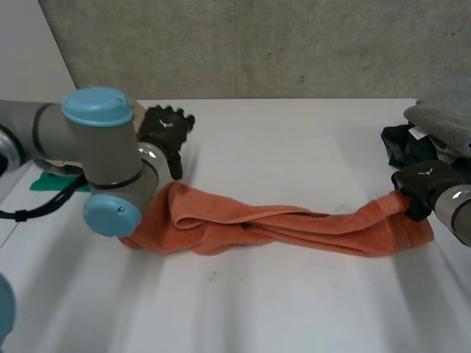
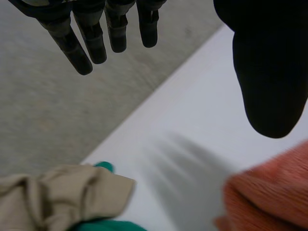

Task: Fold the laundry.

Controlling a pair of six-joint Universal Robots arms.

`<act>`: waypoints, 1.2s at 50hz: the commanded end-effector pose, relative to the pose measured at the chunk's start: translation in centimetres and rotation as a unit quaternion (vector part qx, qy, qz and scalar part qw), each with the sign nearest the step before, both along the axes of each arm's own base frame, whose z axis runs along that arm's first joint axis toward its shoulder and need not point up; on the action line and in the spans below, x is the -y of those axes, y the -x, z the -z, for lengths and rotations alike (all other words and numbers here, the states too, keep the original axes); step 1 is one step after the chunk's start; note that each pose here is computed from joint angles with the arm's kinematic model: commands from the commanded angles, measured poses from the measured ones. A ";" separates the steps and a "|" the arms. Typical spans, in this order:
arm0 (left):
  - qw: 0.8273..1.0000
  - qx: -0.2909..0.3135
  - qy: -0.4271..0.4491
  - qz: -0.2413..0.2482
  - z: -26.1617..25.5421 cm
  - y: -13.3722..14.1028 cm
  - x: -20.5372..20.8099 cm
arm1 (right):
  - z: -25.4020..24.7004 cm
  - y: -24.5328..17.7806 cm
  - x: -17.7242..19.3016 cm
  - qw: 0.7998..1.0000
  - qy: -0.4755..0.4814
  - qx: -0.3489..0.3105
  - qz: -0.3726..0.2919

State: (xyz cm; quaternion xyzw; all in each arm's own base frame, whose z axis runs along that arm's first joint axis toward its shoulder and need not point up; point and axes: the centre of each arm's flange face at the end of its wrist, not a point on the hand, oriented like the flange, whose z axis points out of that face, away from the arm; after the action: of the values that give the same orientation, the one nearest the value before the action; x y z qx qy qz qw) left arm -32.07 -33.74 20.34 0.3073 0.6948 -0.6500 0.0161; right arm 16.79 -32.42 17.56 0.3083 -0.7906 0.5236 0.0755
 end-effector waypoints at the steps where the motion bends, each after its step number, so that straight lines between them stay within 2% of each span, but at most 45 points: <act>1: 0.999 -0.012 -0.004 -0.046 -3.0 -2.8 -4.6 | 0.0 0.2 -0.1 1.000 0.010 -0.008 -0.001; 9: 0.997 0.027 -0.075 -0.016 0.2 -5.0 -12.0 | -0.1 0.3 0.0 1.000 0.012 -0.012 -0.005; 15: 0.994 0.029 -0.105 -0.010 2.8 -5.6 -13.2 | -0.1 0.4 0.0 1.000 0.010 -0.017 -0.007; 20: 0.990 0.038 -0.133 -0.026 4.7 -6.2 -13.3 | 0.1 0.5 0.0 1.000 0.006 -0.017 -0.005; 36: 0.994 0.012 -0.100 -0.031 6.4 -5.8 -9.0 | 0.7 0.3 0.2 1.000 0.001 -0.023 -0.010; 43: 0.997 -0.042 -0.037 -0.056 3.1 -6.0 -4.2 | -0.3 0.2 2.8 0.999 0.038 -0.024 -0.008; 46: 0.992 -0.089 0.030 -0.079 -1.0 -6.5 -0.3 | -2.9 -0.2 5.4 0.993 0.121 -0.007 -0.003; 47: 0.990 -0.101 0.050 -0.083 -2.3 -6.6 0.7 | -3.9 -0.3 6.1 0.988 0.152 0.000 0.001; 48: 0.983 -0.132 0.090 -0.090 -5.2 -6.8 2.4 | -6.1 -0.4 7.6 0.976 0.217 0.017 0.009; 51: 0.965 -0.194 0.144 -0.100 -9.8 -7.6 4.5 | -9.8 -0.3 9.5 0.945 0.323 0.049 0.027; 52: 0.951 -0.233 0.174 -0.103 -12.6 -8.2 5.5 | -12.2 -0.2 10.2 0.920 0.383 0.073 0.035; 55: 0.927 -0.294 0.208 -0.103 -16.3 -9.2 6.2 | -15.7 0.0 10.5 0.875 0.469 0.112 0.037; 56: 0.914 -0.326 0.221 -0.098 -18.0 -9.7 6.4 | -17.6 0.0 10.4 0.847 0.512 0.138 0.032; 57: 0.908 -0.340 0.224 -0.097 -18.6 -9.9 6.4 | -18.3 0.0 10.2 0.835 0.529 0.151 0.028; 59: 0.902 -0.358 0.220 -0.096 -19.1 -10.2 6.3 | -18.8 -0.3 9.9 0.821 0.546 0.168 0.013; 60: 0.901 -0.367 0.208 -0.097 -19.0 -10.3 6.2 | -18.3 -0.4 9.7 0.826 0.535 0.174 0.003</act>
State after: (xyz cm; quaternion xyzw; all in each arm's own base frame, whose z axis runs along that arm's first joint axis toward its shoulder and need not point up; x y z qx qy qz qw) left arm -22.92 -39.88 36.24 0.0221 0.5509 -0.8322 -0.0582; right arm 16.93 -42.87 32.85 0.1511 -0.4728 0.8574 0.1357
